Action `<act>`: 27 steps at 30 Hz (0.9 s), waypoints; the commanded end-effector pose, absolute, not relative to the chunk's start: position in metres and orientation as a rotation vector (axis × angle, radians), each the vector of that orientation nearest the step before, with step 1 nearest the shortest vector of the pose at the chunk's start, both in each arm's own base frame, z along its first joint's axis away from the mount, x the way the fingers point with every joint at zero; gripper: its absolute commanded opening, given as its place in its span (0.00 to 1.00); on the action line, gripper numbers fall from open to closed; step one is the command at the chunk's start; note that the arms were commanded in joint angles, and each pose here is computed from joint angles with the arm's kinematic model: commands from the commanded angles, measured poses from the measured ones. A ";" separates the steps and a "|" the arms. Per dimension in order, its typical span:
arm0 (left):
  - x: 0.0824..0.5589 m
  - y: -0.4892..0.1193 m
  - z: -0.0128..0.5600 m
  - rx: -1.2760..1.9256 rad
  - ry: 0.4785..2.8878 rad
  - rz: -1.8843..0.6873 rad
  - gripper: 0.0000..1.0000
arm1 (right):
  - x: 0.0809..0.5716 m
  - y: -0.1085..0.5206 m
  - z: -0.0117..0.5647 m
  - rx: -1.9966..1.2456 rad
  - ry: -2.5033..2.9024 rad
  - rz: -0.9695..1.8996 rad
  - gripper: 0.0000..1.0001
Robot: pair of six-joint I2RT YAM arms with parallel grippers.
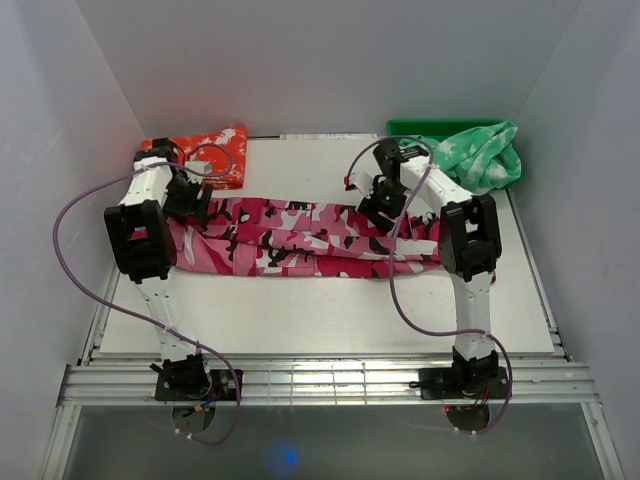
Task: Fold and stack the trousers
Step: Flatten the trousers out
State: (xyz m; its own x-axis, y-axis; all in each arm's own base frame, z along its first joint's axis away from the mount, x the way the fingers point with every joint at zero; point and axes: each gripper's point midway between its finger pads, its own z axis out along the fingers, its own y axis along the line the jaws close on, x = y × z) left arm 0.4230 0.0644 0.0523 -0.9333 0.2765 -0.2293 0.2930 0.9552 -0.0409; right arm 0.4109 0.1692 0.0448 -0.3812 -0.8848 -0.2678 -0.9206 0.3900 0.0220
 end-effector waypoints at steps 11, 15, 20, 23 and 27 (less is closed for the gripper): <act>0.341 0.149 0.181 -0.027 2.724 -0.198 0.81 | 0.296 0.076 0.169 -1.701 2.331 0.277 0.56; 0.307 0.155 0.151 -0.236 2.677 -0.261 0.76 | 0.253 0.066 0.144 -1.792 2.363 0.339 0.52; 0.305 0.149 0.108 -0.327 2.608 -0.271 0.76 | 0.227 0.062 0.109 -1.769 2.470 0.414 0.49; 0.318 0.150 0.092 -0.346 2.565 -0.298 0.78 | 0.247 0.065 0.093 -1.692 2.447 0.323 0.50; 0.335 0.159 0.076 -0.349 2.554 -0.308 0.79 | 0.261 0.070 0.077 -1.650 2.437 0.317 0.50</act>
